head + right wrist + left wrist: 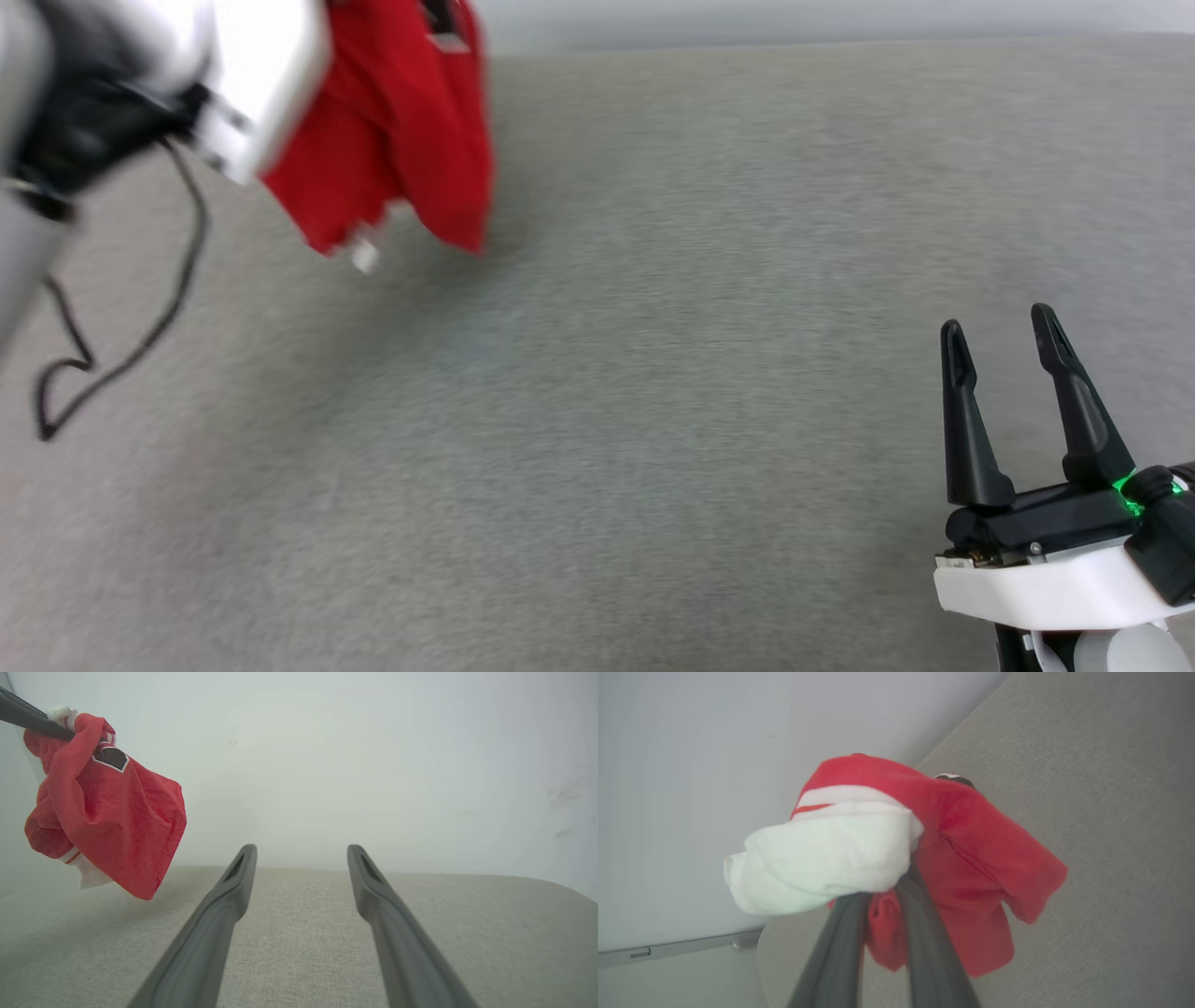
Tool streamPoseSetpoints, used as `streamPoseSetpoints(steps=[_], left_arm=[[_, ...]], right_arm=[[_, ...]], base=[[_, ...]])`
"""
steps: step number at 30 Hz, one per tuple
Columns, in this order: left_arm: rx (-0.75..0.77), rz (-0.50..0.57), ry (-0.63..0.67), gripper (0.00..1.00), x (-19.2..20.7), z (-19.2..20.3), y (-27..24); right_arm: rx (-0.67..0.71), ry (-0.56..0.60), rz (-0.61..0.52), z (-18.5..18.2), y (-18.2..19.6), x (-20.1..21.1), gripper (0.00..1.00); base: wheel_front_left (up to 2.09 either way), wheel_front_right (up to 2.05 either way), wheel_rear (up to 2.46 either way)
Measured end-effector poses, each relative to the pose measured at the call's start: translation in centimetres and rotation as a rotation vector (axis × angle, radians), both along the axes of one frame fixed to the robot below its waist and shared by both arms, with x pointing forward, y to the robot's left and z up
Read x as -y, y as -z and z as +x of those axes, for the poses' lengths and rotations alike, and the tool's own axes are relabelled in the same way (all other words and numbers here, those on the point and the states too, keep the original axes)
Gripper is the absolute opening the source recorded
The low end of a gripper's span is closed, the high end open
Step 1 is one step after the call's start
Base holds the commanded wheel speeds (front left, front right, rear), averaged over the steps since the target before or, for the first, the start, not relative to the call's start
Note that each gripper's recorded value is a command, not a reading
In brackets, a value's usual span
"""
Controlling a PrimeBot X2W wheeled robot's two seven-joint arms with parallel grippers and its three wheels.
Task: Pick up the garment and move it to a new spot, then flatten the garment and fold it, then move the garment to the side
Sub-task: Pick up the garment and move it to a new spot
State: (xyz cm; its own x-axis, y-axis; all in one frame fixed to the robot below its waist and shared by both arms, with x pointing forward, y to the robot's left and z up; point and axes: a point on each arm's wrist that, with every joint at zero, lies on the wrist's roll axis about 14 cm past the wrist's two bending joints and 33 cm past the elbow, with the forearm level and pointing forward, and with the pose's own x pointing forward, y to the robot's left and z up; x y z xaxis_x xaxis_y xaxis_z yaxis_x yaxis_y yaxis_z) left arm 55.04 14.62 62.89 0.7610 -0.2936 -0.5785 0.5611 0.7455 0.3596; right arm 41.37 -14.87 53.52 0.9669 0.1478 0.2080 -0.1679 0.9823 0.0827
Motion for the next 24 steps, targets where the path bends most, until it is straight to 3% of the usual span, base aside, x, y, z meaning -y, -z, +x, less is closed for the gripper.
streamPoseSetpoints(steps=[6, 13, 19, 24], left_arm=[[-0.079, -0.004, 0.256, 0.0, 9.4, -1.9, 3.6], [-0.283, -0.009, 0.519, 0.0, 18.1, -6.8, 12.6], [-0.452, -0.053, 0.649, 0.0, 22.6, -10.9, 18.9], [-0.569, -0.03, 0.69, 0.0, 23.8, -13.8, 23.3]], right_arm=[[0.01, 0.083, -0.012, -1.4, -0.8, 2.8, 1.0], [-0.027, 0.137, -0.027, -1.5, 0.4, 4.5, 1.0], [-0.072, 0.173, -0.039, -1.0, 1.9, 5.8, 1.0], [-0.109, 0.198, -0.05, -0.7, 3.2, 6.6, 1.0]], base=[[0.0, 0.0, 0.0], [0.0, 0.0, 0.0], [0.0, 0.0, 0.0], [0.0, 0.0, 0.0]])
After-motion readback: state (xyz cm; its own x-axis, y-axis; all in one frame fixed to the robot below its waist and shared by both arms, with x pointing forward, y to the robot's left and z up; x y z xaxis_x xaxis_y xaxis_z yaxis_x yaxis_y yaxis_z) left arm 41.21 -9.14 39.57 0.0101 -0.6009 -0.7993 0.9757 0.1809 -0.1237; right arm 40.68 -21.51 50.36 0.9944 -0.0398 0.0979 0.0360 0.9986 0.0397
